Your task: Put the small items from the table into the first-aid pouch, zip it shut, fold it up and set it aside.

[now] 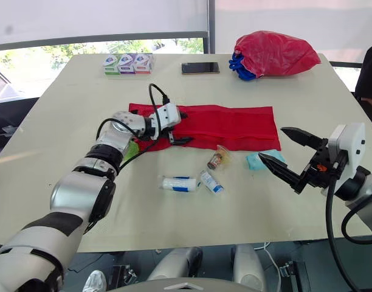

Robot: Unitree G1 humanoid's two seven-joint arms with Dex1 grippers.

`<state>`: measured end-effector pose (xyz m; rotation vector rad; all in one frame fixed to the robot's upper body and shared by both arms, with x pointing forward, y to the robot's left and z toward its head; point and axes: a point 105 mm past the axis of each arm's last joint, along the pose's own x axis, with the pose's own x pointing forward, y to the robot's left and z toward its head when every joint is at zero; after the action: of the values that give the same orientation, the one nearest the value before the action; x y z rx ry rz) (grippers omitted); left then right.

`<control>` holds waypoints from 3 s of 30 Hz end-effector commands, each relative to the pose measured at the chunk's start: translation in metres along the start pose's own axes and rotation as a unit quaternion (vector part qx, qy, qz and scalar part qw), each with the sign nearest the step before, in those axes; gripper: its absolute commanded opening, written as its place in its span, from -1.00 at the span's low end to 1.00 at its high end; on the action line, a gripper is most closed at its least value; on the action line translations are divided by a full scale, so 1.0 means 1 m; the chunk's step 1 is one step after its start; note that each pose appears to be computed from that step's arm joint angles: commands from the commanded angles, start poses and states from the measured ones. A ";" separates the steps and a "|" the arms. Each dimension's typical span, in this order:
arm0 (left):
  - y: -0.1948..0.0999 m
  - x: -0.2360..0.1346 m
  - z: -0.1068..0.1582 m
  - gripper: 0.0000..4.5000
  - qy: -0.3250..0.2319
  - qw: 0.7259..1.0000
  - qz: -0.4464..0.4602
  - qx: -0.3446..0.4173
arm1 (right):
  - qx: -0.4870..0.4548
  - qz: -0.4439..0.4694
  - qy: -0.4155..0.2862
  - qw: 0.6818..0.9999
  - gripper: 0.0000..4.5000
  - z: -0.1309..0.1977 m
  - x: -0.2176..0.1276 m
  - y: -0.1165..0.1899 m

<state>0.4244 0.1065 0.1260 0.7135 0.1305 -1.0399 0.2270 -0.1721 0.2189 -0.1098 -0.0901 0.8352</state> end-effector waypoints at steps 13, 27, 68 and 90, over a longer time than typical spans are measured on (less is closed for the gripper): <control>0.012 -0.006 0.008 -0.97 -0.018 1.000 0.020 -0.010 | -0.020 0.002 -0.020 1.000 1.00 0.015 -0.003 0.011; 0.014 -0.041 -0.025 -0.97 0.024 0.999 0.022 -0.011 | -0.036 0.117 0.031 0.992 1.00 0.020 -0.019 0.015; -0.005 -0.044 -0.007 -0.97 0.005 0.998 -0.053 -0.033 | -0.121 0.240 0.208 0.941 1.00 -0.068 0.149 0.082; -0.009 -0.046 -0.005 -1.00 0.001 0.994 -0.062 -0.086 | -0.180 0.281 0.292 0.896 -0.70 -0.093 0.158 0.100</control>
<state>0.3928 0.1423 0.1221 0.5354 0.3234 -1.1369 0.2727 0.0001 0.1020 -0.7916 0.4442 1.3077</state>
